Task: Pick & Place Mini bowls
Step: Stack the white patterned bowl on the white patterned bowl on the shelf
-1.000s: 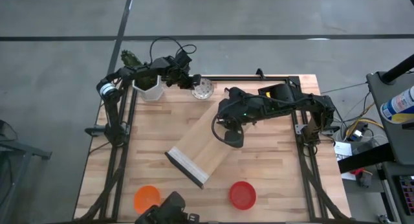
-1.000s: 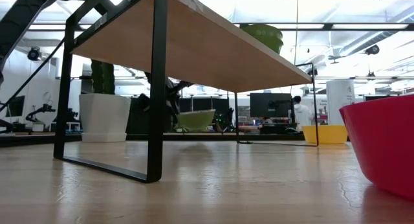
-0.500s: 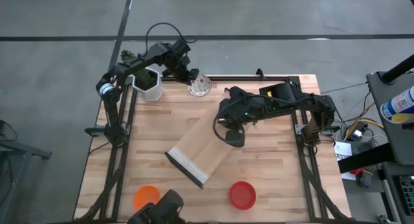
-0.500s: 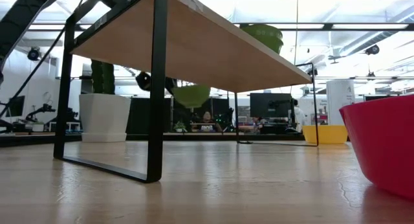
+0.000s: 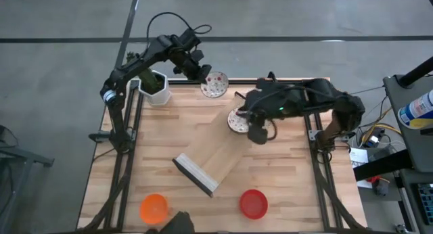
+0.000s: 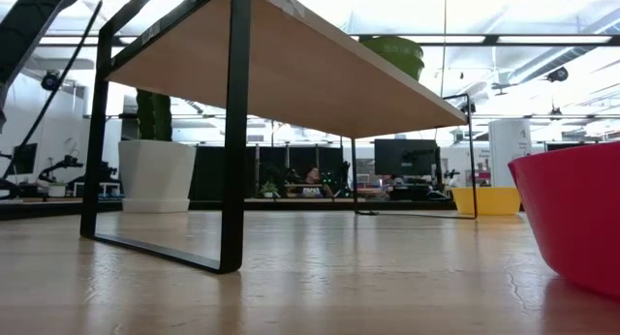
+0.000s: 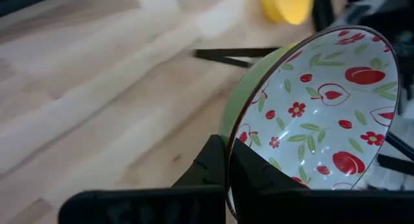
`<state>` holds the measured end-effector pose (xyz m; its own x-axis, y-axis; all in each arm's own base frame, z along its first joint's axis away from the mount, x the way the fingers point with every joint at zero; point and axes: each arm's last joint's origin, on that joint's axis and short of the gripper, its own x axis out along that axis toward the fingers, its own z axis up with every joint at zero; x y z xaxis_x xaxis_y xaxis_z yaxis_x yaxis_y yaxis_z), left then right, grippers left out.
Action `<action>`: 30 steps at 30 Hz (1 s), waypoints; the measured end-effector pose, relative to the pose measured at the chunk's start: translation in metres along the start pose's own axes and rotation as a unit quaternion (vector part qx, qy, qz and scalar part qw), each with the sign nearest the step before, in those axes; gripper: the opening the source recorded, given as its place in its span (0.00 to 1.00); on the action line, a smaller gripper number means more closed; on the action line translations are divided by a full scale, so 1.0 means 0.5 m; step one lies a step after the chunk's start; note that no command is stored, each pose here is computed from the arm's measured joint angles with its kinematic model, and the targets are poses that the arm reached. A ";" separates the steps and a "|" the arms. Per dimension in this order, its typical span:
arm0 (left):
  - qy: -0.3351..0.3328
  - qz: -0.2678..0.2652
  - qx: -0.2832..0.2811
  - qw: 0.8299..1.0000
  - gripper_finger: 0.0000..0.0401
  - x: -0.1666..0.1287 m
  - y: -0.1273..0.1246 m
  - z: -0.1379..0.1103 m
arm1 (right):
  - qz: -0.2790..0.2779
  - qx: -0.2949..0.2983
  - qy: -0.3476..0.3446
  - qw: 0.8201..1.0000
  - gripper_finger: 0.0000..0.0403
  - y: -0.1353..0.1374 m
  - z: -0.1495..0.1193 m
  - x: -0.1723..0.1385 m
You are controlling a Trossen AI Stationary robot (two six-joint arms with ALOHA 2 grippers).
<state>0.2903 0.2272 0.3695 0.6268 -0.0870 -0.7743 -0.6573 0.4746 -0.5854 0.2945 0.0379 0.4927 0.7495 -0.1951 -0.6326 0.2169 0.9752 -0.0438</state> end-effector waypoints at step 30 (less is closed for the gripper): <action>0.046 -0.140 0.081 0.986 0.00 0.030 -0.230 -0.113 | 0.054 -0.009 -0.004 0.998 0.17 -0.019 -0.022 -0.082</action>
<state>0.3516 0.1218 0.4118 0.7290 -0.3092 -0.6107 -0.3835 0.5546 -0.7385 0.2547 0.0379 0.5107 0.7735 -0.0891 -0.6274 0.1231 0.9923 0.0108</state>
